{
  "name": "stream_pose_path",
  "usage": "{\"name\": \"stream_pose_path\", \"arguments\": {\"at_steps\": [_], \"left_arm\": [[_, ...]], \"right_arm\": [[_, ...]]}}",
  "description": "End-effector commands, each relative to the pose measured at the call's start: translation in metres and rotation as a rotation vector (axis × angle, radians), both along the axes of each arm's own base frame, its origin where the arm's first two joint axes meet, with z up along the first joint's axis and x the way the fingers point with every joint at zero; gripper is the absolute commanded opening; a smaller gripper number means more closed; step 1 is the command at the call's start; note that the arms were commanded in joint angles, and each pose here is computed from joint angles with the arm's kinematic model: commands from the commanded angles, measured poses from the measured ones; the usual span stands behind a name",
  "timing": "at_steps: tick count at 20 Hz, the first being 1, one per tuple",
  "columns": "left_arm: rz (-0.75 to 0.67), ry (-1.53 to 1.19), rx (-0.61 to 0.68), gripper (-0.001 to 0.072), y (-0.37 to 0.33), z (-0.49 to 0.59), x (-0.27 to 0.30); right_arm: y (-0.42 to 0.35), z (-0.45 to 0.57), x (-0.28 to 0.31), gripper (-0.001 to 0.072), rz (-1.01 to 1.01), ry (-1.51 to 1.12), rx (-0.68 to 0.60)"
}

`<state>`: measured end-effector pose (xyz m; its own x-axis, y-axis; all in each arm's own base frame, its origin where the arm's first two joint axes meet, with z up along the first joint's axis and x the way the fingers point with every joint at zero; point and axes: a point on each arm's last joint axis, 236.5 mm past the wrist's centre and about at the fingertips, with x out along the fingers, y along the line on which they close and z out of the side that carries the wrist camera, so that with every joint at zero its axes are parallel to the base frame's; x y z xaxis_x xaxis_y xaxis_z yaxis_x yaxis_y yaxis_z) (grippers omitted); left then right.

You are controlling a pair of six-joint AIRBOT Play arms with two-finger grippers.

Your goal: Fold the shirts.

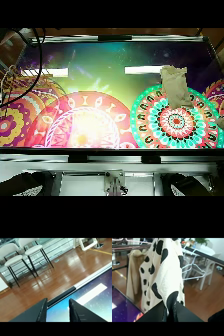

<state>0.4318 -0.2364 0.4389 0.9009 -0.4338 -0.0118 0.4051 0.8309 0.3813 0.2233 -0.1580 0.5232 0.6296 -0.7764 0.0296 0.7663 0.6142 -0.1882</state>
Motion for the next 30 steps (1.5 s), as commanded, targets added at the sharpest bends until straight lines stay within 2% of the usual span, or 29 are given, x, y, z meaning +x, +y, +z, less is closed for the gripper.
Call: {"name": "stream_pose_path", "arguments": {"at_steps": [1,4,7,14,21,30], "left_arm": [[0.001,0.012,-0.025,0.033,0.0,0.0,0.0],[0.001,0.012,-0.024,0.033,0.0,0.0,0.0],[0.001,0.012,-0.024,0.033,0.0,0.0,0.0],[0.004,0.036,-0.011,0.033,-0.001,-0.009,0.004],[0.007,0.055,-0.002,0.033,-0.001,-0.015,0.005],[0.007,0.052,0.002,0.033,-0.001,-0.014,0.005]], "right_arm": [[0.001,0.001,0.023,0.0068,-0.053,-0.017,-0.026],[-0.017,-0.019,0.054,0.0068,-0.112,-0.019,0.025],[-0.049,-0.025,0.053,0.0068,-0.216,-0.041,0.035],[-0.109,-0.009,-0.005,0.0068,-0.4,-0.136,0.025],[-0.155,-0.026,-0.054,0.0067,-0.532,-0.075,0.074],[-0.172,-0.04,-0.14,0.0067,-0.691,-0.03,0.15]]}}
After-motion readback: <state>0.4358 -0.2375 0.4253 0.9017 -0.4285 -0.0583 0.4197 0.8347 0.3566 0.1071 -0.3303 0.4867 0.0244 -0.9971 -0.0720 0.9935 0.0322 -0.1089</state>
